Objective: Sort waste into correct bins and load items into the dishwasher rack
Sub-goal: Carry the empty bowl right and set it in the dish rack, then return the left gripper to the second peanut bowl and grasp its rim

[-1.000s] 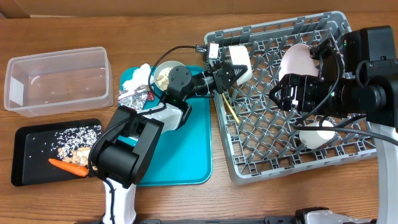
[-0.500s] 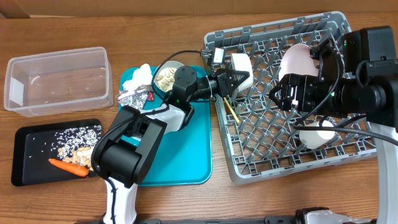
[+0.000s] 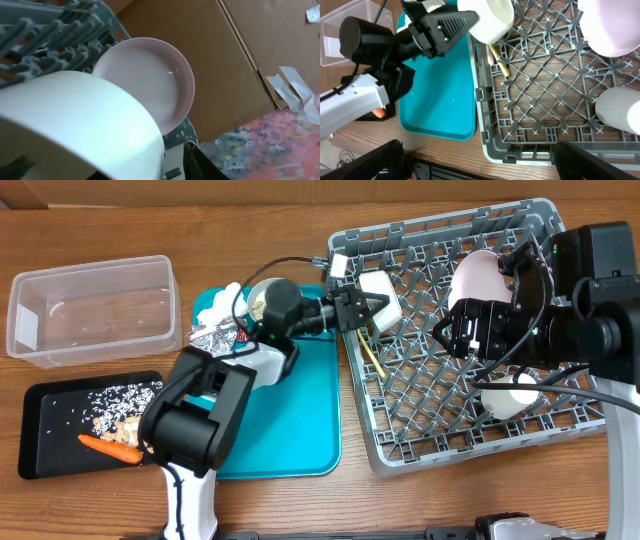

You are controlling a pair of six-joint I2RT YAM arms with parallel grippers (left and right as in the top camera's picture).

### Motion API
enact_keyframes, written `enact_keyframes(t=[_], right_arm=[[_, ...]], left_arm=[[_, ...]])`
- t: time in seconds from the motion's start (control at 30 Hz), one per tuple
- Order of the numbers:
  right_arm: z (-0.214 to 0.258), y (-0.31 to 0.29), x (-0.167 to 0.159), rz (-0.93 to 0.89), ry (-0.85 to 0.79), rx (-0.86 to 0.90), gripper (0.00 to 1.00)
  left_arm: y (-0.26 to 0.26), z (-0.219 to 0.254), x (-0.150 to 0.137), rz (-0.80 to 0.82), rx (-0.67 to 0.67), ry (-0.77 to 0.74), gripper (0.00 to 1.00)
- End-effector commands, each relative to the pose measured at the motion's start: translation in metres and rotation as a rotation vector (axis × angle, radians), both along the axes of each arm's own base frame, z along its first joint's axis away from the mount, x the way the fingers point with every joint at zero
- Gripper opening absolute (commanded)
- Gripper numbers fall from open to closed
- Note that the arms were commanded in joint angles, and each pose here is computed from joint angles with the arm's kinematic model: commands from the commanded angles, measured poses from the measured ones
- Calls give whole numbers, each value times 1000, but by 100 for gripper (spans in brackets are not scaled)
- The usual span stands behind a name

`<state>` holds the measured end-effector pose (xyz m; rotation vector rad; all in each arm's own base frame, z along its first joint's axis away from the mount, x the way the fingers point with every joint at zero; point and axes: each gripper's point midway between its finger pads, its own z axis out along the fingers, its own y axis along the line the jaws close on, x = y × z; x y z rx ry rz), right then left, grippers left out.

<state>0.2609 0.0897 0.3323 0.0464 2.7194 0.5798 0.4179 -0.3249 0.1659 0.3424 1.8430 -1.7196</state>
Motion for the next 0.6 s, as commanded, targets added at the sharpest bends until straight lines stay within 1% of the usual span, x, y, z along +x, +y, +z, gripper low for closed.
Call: enact_keyframes(t=[0.0,0.17,0.23,0.3,0.33,0.43,0.5,0.53,0.57], right_arm=[[1,2,0,5,-4,5,100],[1,2,0,5,-4,5,100],[1,2,0,5,-4,5,100],[1,2,0,5,-4,5,100],[1,2,0,5,-4,5,100],[1,2,0,5,-4,5,100],[1,2,0,4,-4,5,100],[1,2,0,5,-4,5,100],[1,2,0,5,-4,5,100]], left_arm=[[17,-7,6,-39,7,67,34],[31,-19,12,-25,24,149,34],[35,-22,14,-18,31,173,40],[40,-23,15,-13,34,187,42],[42,-23,16,-14,34,191,47],[51,-26,16,-26,37,214,53],[58,-30,14,-38,46,228,62],[65,-33,15,-41,51,246,64],[69,-33,15,-44,49,245,73]])
